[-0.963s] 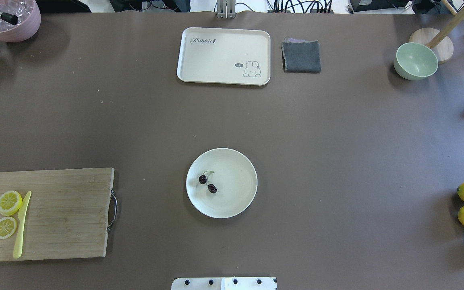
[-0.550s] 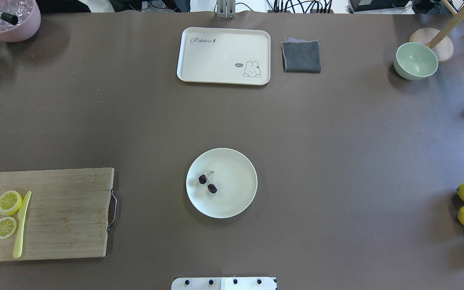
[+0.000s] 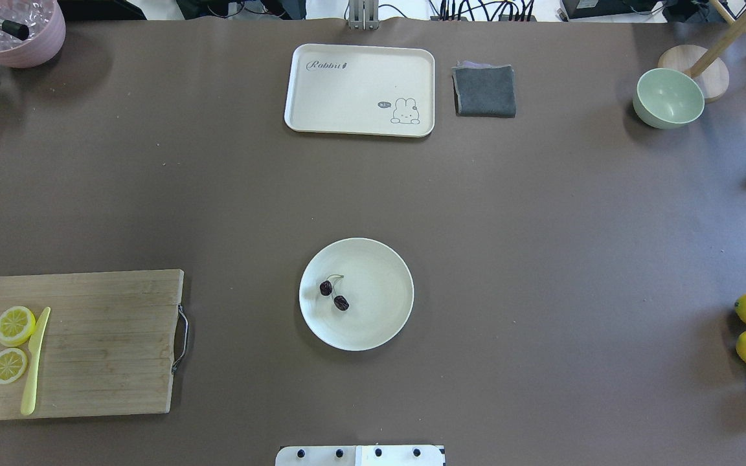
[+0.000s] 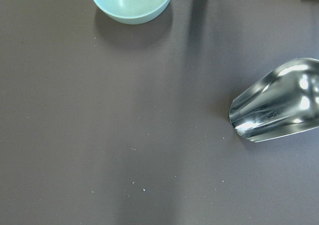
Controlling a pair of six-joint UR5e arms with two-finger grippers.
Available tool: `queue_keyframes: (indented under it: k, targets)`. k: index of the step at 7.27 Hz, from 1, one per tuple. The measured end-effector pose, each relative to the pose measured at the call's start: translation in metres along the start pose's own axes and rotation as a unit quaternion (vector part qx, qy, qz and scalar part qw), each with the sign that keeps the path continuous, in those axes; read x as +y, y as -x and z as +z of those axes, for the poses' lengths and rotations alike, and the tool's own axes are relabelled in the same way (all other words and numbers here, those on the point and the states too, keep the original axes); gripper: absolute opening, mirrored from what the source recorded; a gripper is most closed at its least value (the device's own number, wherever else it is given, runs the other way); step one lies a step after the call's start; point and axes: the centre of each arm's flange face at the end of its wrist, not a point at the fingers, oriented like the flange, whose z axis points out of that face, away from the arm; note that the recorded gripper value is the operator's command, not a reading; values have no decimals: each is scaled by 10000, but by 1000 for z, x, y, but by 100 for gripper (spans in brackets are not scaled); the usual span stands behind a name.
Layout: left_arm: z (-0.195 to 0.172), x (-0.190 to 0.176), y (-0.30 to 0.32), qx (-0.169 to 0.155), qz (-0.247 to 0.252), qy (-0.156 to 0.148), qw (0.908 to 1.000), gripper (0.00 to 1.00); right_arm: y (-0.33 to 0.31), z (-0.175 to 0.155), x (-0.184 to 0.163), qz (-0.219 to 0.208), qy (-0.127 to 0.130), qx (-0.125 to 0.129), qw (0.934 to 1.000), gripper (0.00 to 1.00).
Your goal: Place red cherry on plate
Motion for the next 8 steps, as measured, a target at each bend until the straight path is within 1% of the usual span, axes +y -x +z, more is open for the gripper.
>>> queue_keyframes:
  k: [2,4,6,8]
  targets:
    - [-3,1,0,-72,-1,-8,10000,98,-13,-13,-1,27,15,86,10000,100]
    - [-10,4,3,-101,-30,-76,9999,98,-24,-9,4,4,88,162,9998,100]
    - [-24,1,-5,-136,71,-221,9996,98,-37,-12,14,129,109,182,9997,100]
    - [-36,-2,-16,-159,203,-343,9991,98,-47,-13,24,279,128,141,9994,100]
